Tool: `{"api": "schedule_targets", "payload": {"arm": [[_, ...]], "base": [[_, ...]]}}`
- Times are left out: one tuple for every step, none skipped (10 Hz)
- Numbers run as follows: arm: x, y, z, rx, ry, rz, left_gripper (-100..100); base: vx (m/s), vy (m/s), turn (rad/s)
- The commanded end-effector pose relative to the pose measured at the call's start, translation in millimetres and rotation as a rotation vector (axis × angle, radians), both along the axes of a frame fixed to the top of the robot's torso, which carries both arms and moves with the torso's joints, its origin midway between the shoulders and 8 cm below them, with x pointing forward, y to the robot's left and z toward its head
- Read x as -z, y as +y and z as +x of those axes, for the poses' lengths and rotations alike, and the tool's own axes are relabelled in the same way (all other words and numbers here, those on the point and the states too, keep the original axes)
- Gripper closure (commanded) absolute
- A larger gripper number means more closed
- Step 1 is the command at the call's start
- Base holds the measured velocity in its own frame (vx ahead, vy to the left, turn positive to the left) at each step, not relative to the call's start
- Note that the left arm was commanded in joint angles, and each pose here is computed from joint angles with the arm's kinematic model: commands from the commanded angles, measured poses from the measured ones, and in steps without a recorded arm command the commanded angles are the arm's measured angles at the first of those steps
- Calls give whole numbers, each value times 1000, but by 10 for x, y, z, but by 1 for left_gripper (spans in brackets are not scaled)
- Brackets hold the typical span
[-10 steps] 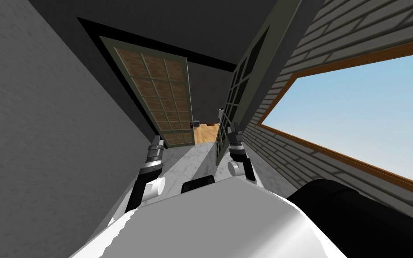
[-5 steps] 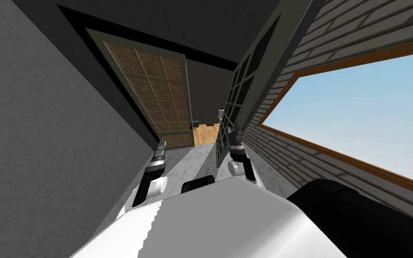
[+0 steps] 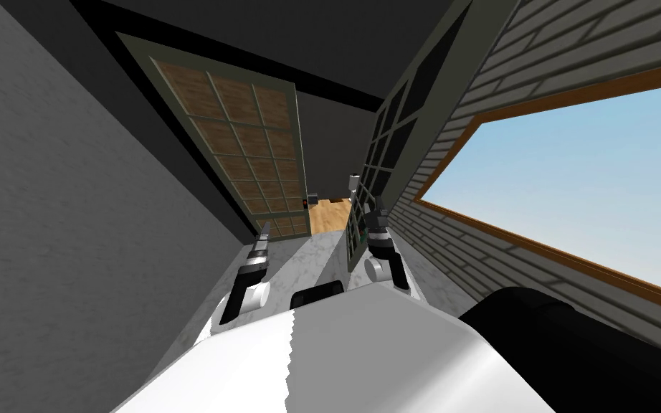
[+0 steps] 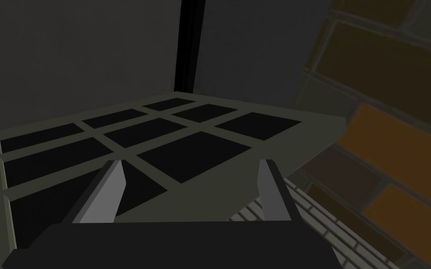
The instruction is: Pull the door open
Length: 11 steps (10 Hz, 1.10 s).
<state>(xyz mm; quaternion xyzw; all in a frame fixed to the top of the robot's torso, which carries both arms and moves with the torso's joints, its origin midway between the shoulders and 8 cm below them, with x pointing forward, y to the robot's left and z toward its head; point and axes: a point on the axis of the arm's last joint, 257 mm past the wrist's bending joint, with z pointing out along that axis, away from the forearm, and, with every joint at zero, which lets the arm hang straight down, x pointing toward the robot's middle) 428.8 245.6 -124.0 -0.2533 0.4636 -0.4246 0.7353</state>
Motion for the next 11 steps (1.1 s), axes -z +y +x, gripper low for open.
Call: {"api": "schedule_targets", "payload": {"arm": [[90,-34,33,-9,13,35,-100],[151,-47,55,-14,22,55,-100],[211,-59,77,-19,30,76,-100],[271,-71,97,-24,38,96,-100],[332,-83,118,-28,47,117,-100],[396,-97,139,-33,55,139,-100],[459,-111,159,-38,63,160,-100],[522,-125,178,-42,72,182,-100],[584,-138,196,-46,80,204,-100],[647,-152,214,-50,88,226,-100],[709,-166,231,-54,96,248,-100]], "base": [[95,8,-25],[95,15,-18],[108,18,-21],[106,16,-21],[98,16,-18],[99,13,-13],[88,16,-9],[98,9,-12],[101,16,-11],[88,12,-15],[94,4,-10]]}}
